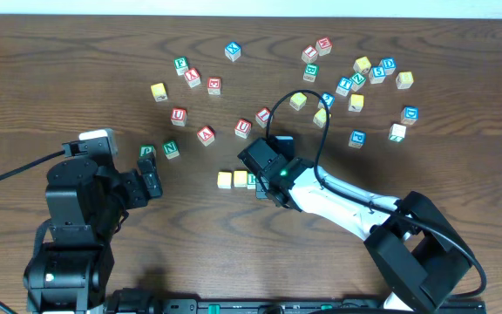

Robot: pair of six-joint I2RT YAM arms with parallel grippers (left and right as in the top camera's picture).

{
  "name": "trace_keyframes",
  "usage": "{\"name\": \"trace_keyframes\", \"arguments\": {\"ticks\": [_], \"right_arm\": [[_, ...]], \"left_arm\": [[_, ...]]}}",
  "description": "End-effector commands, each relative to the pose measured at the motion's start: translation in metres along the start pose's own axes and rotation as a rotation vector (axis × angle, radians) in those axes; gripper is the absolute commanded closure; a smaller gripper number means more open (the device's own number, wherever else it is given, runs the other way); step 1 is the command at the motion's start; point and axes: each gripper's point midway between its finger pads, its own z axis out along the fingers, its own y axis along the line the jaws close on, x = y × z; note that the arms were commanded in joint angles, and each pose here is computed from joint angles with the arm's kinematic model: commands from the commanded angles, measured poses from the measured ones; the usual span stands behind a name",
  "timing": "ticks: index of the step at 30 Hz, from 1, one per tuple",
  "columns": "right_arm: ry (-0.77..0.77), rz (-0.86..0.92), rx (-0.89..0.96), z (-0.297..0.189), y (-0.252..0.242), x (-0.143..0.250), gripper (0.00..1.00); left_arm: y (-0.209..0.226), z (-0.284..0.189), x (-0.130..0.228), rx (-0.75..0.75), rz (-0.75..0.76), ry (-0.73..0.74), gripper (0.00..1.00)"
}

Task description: Spell out CORL

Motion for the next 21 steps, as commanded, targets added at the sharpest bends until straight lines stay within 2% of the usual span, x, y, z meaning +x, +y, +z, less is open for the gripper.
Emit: {"name": "trace_keyframes", "arguments": {"ticks": [1,21], "right_arm": [[-0.021,-0.018,0.009,0.0004,0.0018,-0.0043,0.99],[-0.034,-0.024,0.049,0.0002,-0.0061,-0.0058,0.99]], "left_arm": [[0.0010,-0.0060,-0.0095,-0.008,0.005,-0.028,0.02],[0.0010,-0.0060,-0.0095,-0.008,0.005,-0.028,0.02]]}}
